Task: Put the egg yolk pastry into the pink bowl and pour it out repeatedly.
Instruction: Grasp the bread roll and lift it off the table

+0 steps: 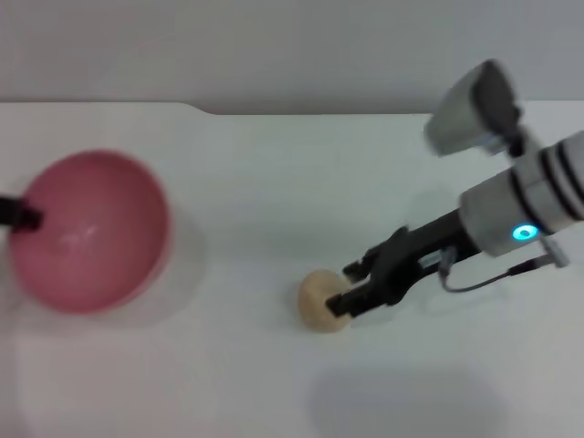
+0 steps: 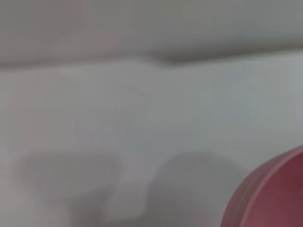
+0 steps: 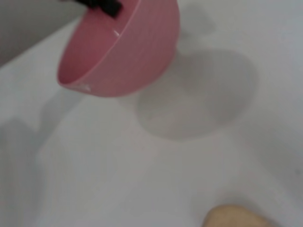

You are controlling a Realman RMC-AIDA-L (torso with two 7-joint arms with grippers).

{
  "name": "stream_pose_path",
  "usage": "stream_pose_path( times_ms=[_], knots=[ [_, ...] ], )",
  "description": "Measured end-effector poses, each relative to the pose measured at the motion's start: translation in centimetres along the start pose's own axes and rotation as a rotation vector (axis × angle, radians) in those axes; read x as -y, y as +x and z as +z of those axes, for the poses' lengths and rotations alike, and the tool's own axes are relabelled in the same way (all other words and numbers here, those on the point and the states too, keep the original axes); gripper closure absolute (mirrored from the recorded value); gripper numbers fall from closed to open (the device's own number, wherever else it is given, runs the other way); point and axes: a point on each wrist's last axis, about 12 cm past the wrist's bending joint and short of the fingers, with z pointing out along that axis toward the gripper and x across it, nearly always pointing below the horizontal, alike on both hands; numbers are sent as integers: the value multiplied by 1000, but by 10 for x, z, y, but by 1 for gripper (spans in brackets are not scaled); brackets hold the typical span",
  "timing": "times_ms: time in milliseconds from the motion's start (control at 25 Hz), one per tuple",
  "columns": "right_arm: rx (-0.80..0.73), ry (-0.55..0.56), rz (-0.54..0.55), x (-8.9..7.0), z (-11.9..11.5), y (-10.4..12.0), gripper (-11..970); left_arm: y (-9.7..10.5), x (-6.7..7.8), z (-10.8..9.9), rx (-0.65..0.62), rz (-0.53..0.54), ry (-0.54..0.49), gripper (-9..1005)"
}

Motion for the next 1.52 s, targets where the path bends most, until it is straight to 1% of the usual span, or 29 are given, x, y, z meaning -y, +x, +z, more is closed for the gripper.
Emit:
stream_pose_path(
  times_ms=[40, 120, 320, 640, 840, 920, 1040, 1120, 1160, 1200, 1280, 1360, 1440, 1520],
  knots=[
    [-22, -3, -10, -1, 6, -2, 380, 4, -1, -5, -36, 2, -37, 998],
    [-41, 4, -24, -1, 12, -5, 371, 10, 2, -9, -77, 17, -64, 998],
    [-62, 29, -45, -2, 23, -8, 355, 16, 9, -5, -104, 38, -41, 997],
    [-49, 73, -21, -3, 49, -3, 360, 11, 17, -1, -108, 65, -23, 998],
    [-64, 82, -10, -4, 51, 0, 363, 6, 22, 1, -101, 82, -12, 997],
    [-58, 79, 1, -3, 49, 2, 434, 4, 23, 1, -99, 88, -9, 997],
    [-25, 80, 34, 1, 42, 4, 541, 1, 26, 2, -99, 98, -4, 997],
    [9, 77, 60, 3, 34, 6, 571, -1, 29, 4, -101, 107, 1, 997],
    [28, 75, 71, 4, 29, 8, 585, -3, 33, 7, -106, 122, 7, 997],
    [52, 73, 83, 6, 23, 8, 600, -3, 33, 7, -106, 122, 7, 997],
    [120, 77, 96, 9, 4, 9, 622, -6, 38, 12, -117, 137, 16, 997],
    [177, 78, 84, 10, -15, 10, 636, -10, 45, 19, -135, 152, 28, 998],
    [236, 72, 45, 7, -38, 8, 650, -15, 54, 29, -161, 171, 49, 998],
    [277, 51, 1, 1, -54, 2, 662, -20, 65, 40, -193, 200, 70, 998]
  ],
)
